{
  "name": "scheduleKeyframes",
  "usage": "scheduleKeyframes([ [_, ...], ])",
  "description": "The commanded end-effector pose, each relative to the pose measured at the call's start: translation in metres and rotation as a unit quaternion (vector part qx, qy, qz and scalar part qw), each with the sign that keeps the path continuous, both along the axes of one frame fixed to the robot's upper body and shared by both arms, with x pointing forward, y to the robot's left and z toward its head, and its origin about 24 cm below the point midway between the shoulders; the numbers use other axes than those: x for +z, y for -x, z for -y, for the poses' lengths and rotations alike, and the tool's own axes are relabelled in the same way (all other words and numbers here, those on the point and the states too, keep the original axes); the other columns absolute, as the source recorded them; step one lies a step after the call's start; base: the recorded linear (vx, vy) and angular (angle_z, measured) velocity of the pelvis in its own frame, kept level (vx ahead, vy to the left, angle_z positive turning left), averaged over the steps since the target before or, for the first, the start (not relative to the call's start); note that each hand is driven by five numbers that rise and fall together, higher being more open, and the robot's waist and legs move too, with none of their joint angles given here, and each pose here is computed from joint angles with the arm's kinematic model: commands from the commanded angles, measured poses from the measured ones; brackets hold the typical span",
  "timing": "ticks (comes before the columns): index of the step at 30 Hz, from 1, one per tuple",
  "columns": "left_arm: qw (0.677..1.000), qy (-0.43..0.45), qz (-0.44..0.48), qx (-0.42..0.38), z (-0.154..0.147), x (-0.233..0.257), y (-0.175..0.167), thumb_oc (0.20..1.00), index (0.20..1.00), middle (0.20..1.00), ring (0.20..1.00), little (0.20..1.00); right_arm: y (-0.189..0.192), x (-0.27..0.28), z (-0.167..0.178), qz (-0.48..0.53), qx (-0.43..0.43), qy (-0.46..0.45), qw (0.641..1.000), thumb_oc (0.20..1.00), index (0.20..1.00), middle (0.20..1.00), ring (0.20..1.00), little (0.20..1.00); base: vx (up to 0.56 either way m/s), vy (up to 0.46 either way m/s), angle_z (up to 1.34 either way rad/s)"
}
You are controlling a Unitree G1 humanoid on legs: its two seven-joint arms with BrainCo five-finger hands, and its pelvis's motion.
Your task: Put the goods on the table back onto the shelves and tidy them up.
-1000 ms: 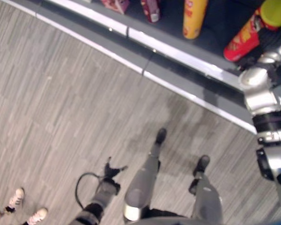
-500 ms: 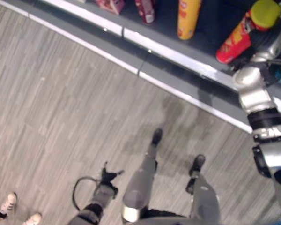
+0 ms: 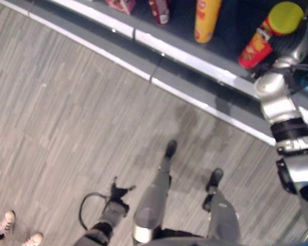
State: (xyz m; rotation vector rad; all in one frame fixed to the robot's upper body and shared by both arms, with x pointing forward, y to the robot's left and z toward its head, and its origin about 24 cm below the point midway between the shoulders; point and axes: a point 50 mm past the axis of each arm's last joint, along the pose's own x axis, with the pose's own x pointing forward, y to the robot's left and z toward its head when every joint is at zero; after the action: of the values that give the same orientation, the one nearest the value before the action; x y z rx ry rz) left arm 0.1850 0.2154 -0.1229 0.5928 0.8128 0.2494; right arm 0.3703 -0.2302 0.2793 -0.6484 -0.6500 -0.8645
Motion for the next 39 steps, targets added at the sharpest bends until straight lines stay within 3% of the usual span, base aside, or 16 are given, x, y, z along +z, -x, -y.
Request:
scheduleKeyframes([
  [1,0.999,-0.016,-0.012,0.035,-0.012,0.0,0.002,1.0,1.0,1.0,1.0,1.0,0.0,0.015,-0.015,0.03,0.021,0.037,0.999,1.0,1.0,1.0,1.0,1.0,0.0,0.0,0.0],
  [8,0.998,-0.01,-0.021,0.052,-0.013,-0.003,0.005,1.0,1.0,1.0,1.0,1.0,0.014,0.019,-0.019,0.066,0.04,0.049,0.996,1.0,1.0,1.0,1.0,1.0,0.01,-0.002,0.0],
  [13,0.989,0.03,-0.031,0.142,-0.02,-0.009,0.019,1.0,1.0,1.0,1.0,1.0,0.077,0.001,-0.023,0.16,0.136,0.046,0.977,1.0,1.0,1.0,1.0,1.0,0.07,-0.016,0.04],
  [14,0.989,0.029,-0.032,0.141,-0.02,-0.009,0.02,1.0,1.0,1.0,1.0,1.0,0.078,0.001,-0.022,0.16,0.136,0.045,0.977,1.0,1.0,1.0,1.0,1.0,0.12,-0.027,-0.02],
  [15,0.983,0.044,-0.032,0.176,-0.026,-0.01,0.027,1.0,1.0,1.0,1.0,1.0,0.093,-0.023,-0.025,0.131,0.235,0.004,0.963,1.0,1.0,1.0,1.0,1.0,0.12,-0.031,-0.1],
  [17,0.976,0.063,-0.038,0.207,-0.035,-0.013,0.039,1.0,1.0,1.0,1.0,1.0,0.101,-0.054,-0.02,0.069,0.322,-0.053,0.943,1.0,1.0,1.0,1.0,1.0,0.14,-0.032,-0.27],
  [22,0.976,0.062,-0.039,0.206,-0.036,-0.013,0.039,1.0,1.0,1.0,1.0,1.0,0.101,-0.054,-0.02,0.068,0.322,-0.054,0.943,1.0,1.0,1.0,1.0,1.0,0.04,0.01,-0.26],
  [23,0.966,0.098,-0.032,0.237,-0.052,-0.014,0.053,1.0,1.0,1.0,1.0,1.0,0.109,-0.118,-0.014,-0.044,0.495,-0.22,0.839,1.0,1.0,1.0,1.0,1.0,0.17,0.044,-0.14],
  [24,0.966,0.098,-0.033,0.236,-0.052,-0.014,0.053,1.0,1.0,1.0,1.0,1.0,0.109,-0.119,-0.014,-0.045,0.496,-0.22,0.839,1.0,1.0,1.0,1.0,1.0,0.24,0.066,-0.25],
  [26,0.965,0.136,-0.019,0.221,-0.06,-0.012,0.055,1.0,1.0,1.0,1.0,1.0,0.126,-0.2,-0.013,-0.271,0.569,-0.301,0.716,1.0,1.0,1.0,1.0,1.0,0.14,0.031,-0.36],
  [27,0.967,0.145,-0.015,0.207,-0.059,-0.01,0.05,1.0,1.0,1.0,1.0,1.0,0.136,-0.233,-0.01,-0.34,0.547,-0.331,0.689,1.0,1.0,1.0,1.0,1.0,0.11,0.049,-0.38],
  [29,0.967,0.17,0.015,0.191,-0.078,-0.002,0.061,1.0,1.0,1.0,1.0,1.0,0.16,-0.289,0.024,-0.467,0.438,-0.357,0.68,1.0,1.0,1.0,1.0,1.0,0.04,0.063,-0.28],
  [31,0.976,0.179,0.073,0.103,-0.063,0.017,0.03,1.0,1.0,1.0,1.0,1.0,0.187,-0.333,0.032,-0.563,0.36,-0.377,0.641,1.0,1.0,1.0,1.0,1.0,0.01,0.04,-0.15],
  [36,0.974,0.205,0.093,0.034,-0.046,0.03,0.029,1.0,1.0,1.0,1.0,1.0,0.224,-0.379,0.041,-0.648,0.258,-0.39,0.602,1.0,1.0,1.0,1.0,1.0,0.0,0.007,-0.13],
  [39,0.974,0.205,0.093,0.034,-0.046,0.03,0.029,1.0,1.0,1.0,1.0,1.0,0.224,-0.379,0.041,-0.648,0.258,-0.39,0.602,1.0,1.0,1.0,1.0,1.0,0.0,-0.001,-0.02],
])
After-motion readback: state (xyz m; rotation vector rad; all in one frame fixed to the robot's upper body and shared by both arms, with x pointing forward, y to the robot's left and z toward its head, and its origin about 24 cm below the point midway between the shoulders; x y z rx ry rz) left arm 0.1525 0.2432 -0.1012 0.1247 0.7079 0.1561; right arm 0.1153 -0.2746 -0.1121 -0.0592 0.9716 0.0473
